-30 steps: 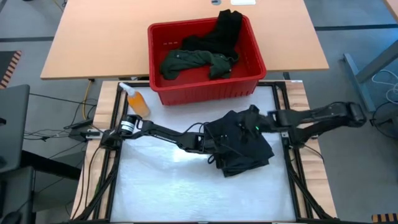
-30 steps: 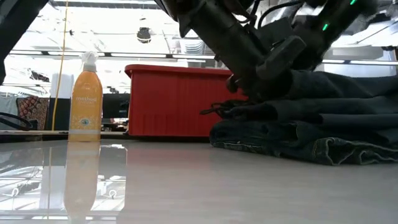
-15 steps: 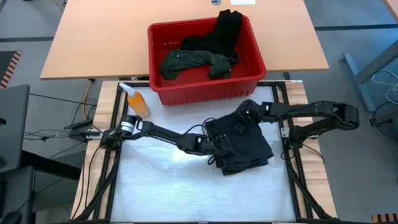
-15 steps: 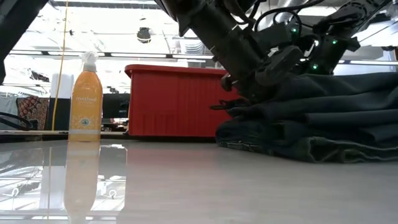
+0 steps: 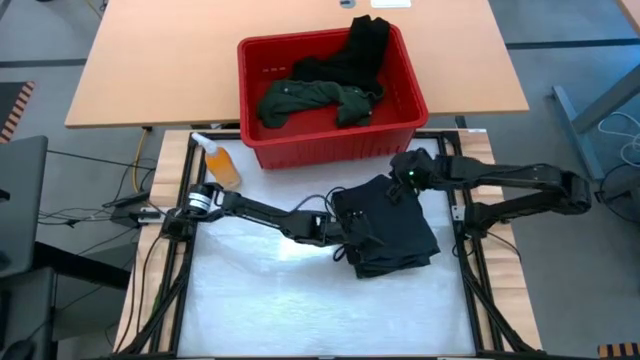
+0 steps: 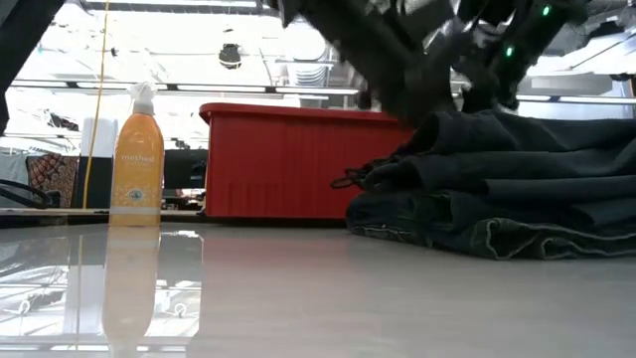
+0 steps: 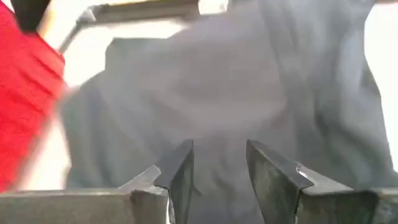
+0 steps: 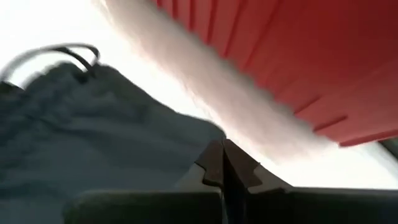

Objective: Fold Laundry from Bin
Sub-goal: Stack the dark blue shorts on top of the dark blue jeans, then fold the black shirt

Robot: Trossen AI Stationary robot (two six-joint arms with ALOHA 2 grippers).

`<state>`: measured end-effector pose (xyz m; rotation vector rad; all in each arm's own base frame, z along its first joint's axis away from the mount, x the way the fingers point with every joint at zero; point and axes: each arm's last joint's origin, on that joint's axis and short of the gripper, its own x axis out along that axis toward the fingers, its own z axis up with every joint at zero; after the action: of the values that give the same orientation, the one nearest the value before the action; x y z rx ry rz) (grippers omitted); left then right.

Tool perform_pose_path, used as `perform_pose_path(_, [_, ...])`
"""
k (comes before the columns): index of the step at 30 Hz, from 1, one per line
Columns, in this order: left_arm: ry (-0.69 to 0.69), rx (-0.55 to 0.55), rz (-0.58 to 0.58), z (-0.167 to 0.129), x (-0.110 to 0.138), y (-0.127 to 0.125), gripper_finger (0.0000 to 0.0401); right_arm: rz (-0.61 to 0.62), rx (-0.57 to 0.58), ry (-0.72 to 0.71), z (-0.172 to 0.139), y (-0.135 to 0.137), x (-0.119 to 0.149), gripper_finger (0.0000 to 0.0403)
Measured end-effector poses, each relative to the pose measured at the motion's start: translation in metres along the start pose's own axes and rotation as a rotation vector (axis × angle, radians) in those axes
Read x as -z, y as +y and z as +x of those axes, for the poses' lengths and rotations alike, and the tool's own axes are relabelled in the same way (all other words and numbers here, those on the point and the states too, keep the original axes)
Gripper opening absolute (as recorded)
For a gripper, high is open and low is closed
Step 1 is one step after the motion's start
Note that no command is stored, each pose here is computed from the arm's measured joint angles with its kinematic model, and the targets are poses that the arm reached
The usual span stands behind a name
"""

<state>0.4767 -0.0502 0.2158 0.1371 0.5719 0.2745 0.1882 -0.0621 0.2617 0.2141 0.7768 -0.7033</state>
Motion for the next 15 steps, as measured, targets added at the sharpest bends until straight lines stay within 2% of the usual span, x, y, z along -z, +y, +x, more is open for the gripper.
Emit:
perform_pose_path(5, [-0.073,-0.001,0.084,-0.043,-0.034,0.017,0.0139,-0.008,-0.056,-0.124,-0.035,-0.002,-0.019,0.0026])
perform_pose_path(10, [-0.096,-0.087,0.146,-0.129,-0.069,0.057,0.0139,-0.037,-0.068,-0.342,-0.07,-0.009,-0.055,0.0036])
perform_pose_path(12, [-0.086,-0.15,0.151,-0.159,-0.075,0.077,0.0139,-0.029,-0.039,-0.435,-0.079,-0.016,-0.077,0.0038])
perform_pose_path(15, [-0.001,-0.172,0.113,-0.188,-0.069,0.097,0.0139,-0.047,-0.002,-0.507,-0.082,-0.027,-0.113,0.004])
